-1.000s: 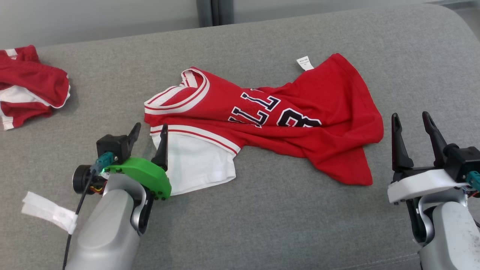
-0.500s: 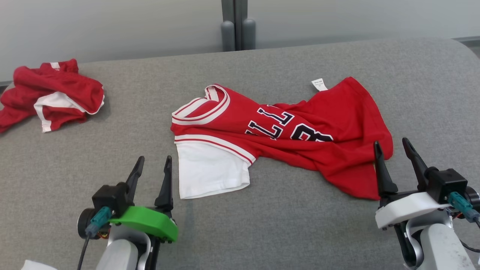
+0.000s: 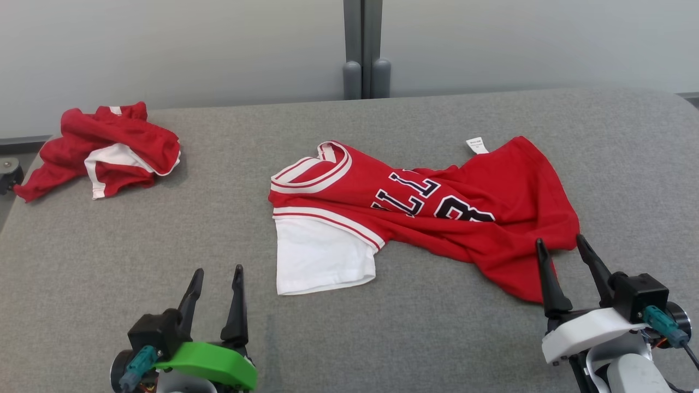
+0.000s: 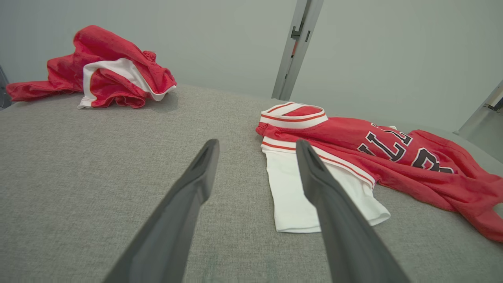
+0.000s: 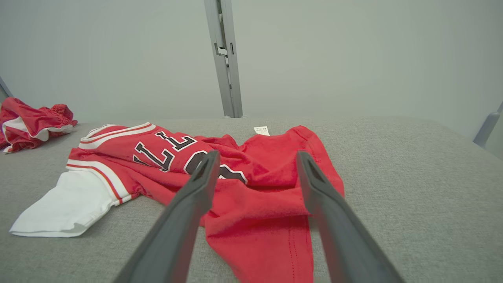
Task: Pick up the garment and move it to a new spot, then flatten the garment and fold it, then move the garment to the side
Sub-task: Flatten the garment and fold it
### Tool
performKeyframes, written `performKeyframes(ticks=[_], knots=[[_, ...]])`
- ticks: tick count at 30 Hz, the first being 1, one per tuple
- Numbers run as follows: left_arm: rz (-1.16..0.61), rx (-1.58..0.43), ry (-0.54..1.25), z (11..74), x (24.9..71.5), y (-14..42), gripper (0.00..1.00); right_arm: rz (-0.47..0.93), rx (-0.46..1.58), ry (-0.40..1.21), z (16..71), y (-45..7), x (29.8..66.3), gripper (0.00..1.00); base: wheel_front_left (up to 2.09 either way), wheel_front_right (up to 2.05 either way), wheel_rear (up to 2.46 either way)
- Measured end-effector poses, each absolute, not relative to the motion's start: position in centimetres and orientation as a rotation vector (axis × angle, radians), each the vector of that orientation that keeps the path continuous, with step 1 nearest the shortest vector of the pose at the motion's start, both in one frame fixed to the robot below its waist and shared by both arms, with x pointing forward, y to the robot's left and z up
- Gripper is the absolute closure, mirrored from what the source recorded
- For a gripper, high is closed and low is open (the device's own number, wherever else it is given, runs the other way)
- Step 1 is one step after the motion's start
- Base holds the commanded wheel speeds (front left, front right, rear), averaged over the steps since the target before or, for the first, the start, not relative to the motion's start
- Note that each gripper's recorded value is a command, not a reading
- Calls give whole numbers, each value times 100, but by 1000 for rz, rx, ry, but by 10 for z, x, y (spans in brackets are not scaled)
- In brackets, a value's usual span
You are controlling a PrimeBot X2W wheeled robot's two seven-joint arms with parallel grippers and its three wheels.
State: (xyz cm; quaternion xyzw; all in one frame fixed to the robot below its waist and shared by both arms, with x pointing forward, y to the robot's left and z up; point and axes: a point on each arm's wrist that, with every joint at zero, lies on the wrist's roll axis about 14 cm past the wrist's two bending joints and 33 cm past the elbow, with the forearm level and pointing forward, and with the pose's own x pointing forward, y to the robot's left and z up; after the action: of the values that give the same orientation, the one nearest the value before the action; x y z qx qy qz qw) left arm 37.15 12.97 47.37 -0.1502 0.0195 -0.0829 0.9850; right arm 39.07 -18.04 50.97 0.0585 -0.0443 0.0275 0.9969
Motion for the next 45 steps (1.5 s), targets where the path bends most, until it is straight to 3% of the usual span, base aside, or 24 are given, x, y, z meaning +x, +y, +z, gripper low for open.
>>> performKeyframes(ticks=[26,45], knots=[[-160,-320,119,450,367,124,0,44,116,-32,492,-183,392,0,0,0,0],[-266,-333,604,377,393,65,0,-31,104,7,478,-209,388,0,0,0,0]])
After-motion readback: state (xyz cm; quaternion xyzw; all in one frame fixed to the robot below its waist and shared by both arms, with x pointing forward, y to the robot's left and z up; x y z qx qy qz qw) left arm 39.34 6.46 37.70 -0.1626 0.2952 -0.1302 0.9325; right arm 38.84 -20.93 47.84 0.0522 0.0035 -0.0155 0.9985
